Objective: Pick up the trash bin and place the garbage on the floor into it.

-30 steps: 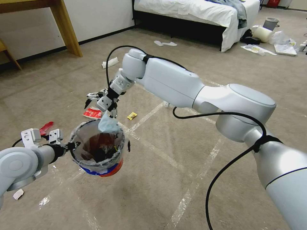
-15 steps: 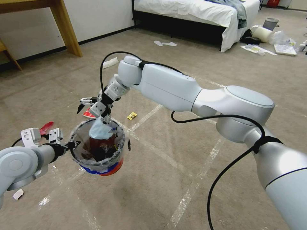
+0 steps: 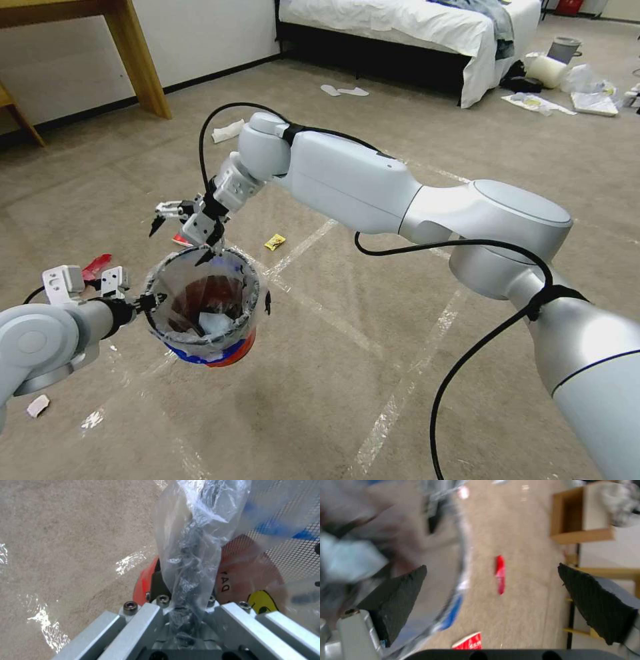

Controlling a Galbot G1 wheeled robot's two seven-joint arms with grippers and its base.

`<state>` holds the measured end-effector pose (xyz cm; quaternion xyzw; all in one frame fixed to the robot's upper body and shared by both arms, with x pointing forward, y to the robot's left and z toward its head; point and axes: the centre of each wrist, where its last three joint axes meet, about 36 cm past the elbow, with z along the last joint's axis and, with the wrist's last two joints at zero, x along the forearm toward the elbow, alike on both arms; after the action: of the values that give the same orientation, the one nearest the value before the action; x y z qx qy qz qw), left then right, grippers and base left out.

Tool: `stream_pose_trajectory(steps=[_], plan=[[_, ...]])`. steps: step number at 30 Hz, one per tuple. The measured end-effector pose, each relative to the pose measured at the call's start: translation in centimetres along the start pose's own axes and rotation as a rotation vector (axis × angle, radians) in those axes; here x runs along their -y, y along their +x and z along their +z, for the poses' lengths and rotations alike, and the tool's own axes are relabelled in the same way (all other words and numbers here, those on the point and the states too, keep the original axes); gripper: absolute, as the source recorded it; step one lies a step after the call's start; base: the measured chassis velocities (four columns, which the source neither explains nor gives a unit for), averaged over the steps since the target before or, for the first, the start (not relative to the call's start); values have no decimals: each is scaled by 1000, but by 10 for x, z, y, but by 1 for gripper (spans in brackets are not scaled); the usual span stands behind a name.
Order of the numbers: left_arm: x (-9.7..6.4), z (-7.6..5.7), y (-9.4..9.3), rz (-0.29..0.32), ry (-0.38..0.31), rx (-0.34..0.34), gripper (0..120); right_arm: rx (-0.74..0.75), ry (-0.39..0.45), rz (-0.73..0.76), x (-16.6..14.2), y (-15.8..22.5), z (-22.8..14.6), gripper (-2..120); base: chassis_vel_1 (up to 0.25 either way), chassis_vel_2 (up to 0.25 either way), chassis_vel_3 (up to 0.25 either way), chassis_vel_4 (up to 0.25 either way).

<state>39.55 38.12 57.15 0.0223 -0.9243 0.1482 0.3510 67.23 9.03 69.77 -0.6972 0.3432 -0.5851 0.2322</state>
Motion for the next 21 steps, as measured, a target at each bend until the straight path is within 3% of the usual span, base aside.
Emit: stream_pose_trajectory(steps=[1, 2, 4, 5, 7, 8, 10, 11, 12, 13, 14, 15, 17, 18, 20, 21], plan=[[0, 0, 0, -1, 0, -6, 1, 25, -59, 69, -1, 0, 1, 100, 0, 0, 0, 0], [0, 0, 0, -1, 0, -6, 1, 25, -59, 69, -1, 0, 1, 100, 0, 0, 0, 0], [-3, -3, 1, -11, -2, -11, 1, 184, -267, 326, -10, -16, -7, 100, 0, 0, 0, 0], [-3, -3, 1, -11, -2, -11, 1, 184, -267, 326, -10, -16, -7, 100, 0, 0, 0, 0], [-6, -5, 1, -20, 1, -12, 1, 218, -416, 542, -34, -3, 8, 100, 0, 0, 0, 0], [-6, -5, 1, -20, 1, -12, 1, 218, -416, 542, -34, -3, 8, 100, 0, 0, 0, 0], [-8, -6, 0, -26, 1, -13, 1, 200, -555, 748, -69, 21, 29, 100, 0, 0, 0, 0], [-8, -6, 0, -26, 1, -13, 1, 200, -555, 748, -69, 21, 29, 100, 0, 0, 0, 0], [-8, -6, 0, -26, 1, -14, 1, 175, -617, 851, -90, 35, 39, 100, 0, 0, 0, 0], [-8, -6, 0, -26, 1, -14, 1, 175, -617, 851, -90, 35, 39, 100, 0, 0, 0, 0], [-7, -6, -1, -26, 1, -16, 1, 135, -688, 983, -120, 48, 51, 100, 0, 0, 0, 0], [-7, -6, -1, -26, 1, -16, 1, 135, -688, 983, -120, 48, 51, 100, 0, 0, 0, 0], [-7, -6, -2, -24, 1, -20, 1, 89, -826, 1220, -171, 56, 58, 100, 0, 0, 0, 0], [-7, -6, -2, -24, 1, -20, 1, 89, -826, 1220, -171, 56, 58, 100, 0, 0, 0, 0], [-6, -5, -3, -22, 4, -19, 1, 70, -956, 1412, -211, 58, 53, 100, 0, 0, 0, 0], [-6, -5, -3, -22, 4, -19, 1, 70, -956, 1412, -211, 58, 53, 100, 0, 0, 0, 0]])
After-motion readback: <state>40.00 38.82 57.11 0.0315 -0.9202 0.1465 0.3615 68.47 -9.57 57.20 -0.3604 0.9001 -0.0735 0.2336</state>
